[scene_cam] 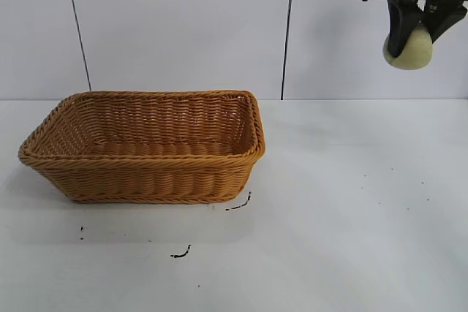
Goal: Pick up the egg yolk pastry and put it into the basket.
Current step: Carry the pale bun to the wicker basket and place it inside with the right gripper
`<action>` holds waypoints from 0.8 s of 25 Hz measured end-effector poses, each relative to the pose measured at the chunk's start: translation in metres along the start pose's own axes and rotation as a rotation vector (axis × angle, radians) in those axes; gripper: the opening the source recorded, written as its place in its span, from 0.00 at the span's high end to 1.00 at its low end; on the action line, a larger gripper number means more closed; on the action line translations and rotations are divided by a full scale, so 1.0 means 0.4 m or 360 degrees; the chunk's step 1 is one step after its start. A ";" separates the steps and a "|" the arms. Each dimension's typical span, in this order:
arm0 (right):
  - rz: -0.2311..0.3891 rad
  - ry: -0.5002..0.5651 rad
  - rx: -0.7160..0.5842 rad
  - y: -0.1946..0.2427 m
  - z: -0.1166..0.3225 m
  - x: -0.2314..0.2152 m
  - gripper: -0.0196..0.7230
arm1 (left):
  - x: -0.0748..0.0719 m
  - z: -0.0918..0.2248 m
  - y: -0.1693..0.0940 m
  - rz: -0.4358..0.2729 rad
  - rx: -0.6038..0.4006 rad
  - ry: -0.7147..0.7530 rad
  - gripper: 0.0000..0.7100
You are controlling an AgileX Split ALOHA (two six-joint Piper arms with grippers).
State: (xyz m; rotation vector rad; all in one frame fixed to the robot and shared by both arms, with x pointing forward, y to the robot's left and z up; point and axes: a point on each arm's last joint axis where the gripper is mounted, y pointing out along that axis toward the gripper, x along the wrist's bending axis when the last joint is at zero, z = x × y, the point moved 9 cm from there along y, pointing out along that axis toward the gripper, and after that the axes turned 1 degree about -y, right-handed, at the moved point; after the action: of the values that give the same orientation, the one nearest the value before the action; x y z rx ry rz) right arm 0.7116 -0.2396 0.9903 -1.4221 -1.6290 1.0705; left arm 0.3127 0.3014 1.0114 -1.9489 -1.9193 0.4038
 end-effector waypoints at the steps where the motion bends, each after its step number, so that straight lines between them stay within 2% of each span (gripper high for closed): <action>1: -0.0010 -0.0032 -0.0015 0.000 -0.004 0.019 0.64 | 0.000 0.000 0.000 0.0000 0.0000 0.0000 0.02; 5: -0.0068 -0.0156 -0.0097 0.000 -0.024 0.125 0.64 | 0.000 0.000 0.000 0.0000 0.0000 0.0000 0.02; 14: -0.0283 -0.0494 -0.0300 -0.022 -0.020 0.446 0.64 | 0.000 0.000 0.000 0.0000 0.0000 0.0000 0.02; 20: -0.0410 -0.0676 -0.0353 0.066 0.028 0.651 0.64 | 0.000 0.000 0.000 0.0000 0.0000 0.0000 0.02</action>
State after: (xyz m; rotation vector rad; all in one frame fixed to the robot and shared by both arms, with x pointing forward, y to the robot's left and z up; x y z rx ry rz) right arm 0.6755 0.0180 0.9598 -1.1222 -2.2264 1.1173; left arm 0.3127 0.3014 1.0114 -1.9489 -1.9193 0.4038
